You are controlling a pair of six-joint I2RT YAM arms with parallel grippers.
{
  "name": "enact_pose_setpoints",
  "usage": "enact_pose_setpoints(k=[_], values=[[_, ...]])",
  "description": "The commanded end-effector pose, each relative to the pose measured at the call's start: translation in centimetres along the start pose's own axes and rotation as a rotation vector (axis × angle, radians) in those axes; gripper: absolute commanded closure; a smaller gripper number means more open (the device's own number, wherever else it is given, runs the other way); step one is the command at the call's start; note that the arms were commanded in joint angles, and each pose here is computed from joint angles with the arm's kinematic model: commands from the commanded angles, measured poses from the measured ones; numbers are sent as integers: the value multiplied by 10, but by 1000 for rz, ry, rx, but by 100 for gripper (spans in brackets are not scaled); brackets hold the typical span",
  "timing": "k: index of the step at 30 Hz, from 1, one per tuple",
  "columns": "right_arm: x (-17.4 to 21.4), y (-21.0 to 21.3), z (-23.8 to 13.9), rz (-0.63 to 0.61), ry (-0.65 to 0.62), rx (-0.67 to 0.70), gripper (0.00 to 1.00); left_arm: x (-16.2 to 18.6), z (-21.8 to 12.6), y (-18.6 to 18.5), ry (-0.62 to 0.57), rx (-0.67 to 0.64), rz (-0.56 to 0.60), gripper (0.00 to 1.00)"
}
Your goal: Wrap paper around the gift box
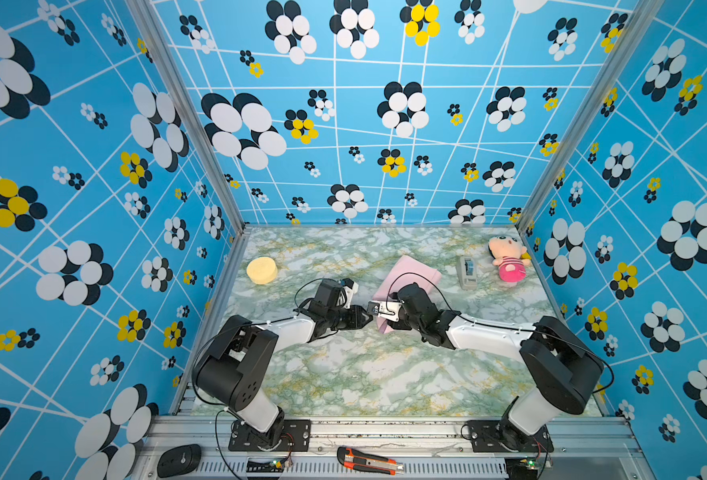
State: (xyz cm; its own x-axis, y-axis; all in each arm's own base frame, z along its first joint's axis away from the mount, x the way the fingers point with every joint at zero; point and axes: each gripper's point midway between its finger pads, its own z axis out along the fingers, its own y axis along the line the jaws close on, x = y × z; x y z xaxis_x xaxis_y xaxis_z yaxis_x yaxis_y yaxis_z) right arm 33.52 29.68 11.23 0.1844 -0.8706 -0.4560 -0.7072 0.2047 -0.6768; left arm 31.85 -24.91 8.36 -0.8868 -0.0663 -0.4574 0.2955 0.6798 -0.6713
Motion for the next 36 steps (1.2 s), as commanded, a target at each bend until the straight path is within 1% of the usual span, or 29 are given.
enact_pose_setpoints(k=[1,4,5,6,7,10,12,13,15,18,20,22,24,26,28,33,36], values=[[-11,-3,-22,68,-63,-25,41,-36,-16,1,-66,-61,48,53],[-16,-12,-38,143,-89,-12,37,-59,-14,5,-97,-88,52,49],[-15,-16,-44,202,-90,-10,36,-64,-11,6,-97,-86,50,49],[-14,-22,-49,291,-85,-2,35,-68,-5,5,-90,-75,50,49],[-11,-28,-54,389,-82,-1,34,-71,1,5,-81,-66,46,49],[9,-49,-71,809,-83,-21,30,-77,22,2,-55,-16,28,47],[28,-59,-80,1076,-81,-22,28,-81,34,-1,-48,11,21,46],[38,-62,-84,1175,-73,-15,28,-83,38,-4,-44,20,21,46],[63,-67,-89,1417,-50,19,26,-83,47,-8,-24,32,29,45],[92,-64,-85,1719,-7,-19,25,-81,55,-12,-1,46,36,46],[102,-57,-77,1823,47,-59,25,-77,58,-15,11,57,37,46],[94,-53,-67,1864,57,-152,25,-73,59,-17,22,61,37,47],[91,-47,-53,1882,104,-224,25,-68,60,-19,31,67,35,48],[95,-41,-41,1883,156,-244,25,-63,60,-20,39,72,34,48],[98,-39,-31,1875,180,-255,27,-60,59,-22,42,74,32,49],[98,-36,-13,1833,209,-297,38,-47,56,-27,55,90,28,50],[98,-37,-8,1788,227,-313,48,-35,57,-28,73,96,11,50]])
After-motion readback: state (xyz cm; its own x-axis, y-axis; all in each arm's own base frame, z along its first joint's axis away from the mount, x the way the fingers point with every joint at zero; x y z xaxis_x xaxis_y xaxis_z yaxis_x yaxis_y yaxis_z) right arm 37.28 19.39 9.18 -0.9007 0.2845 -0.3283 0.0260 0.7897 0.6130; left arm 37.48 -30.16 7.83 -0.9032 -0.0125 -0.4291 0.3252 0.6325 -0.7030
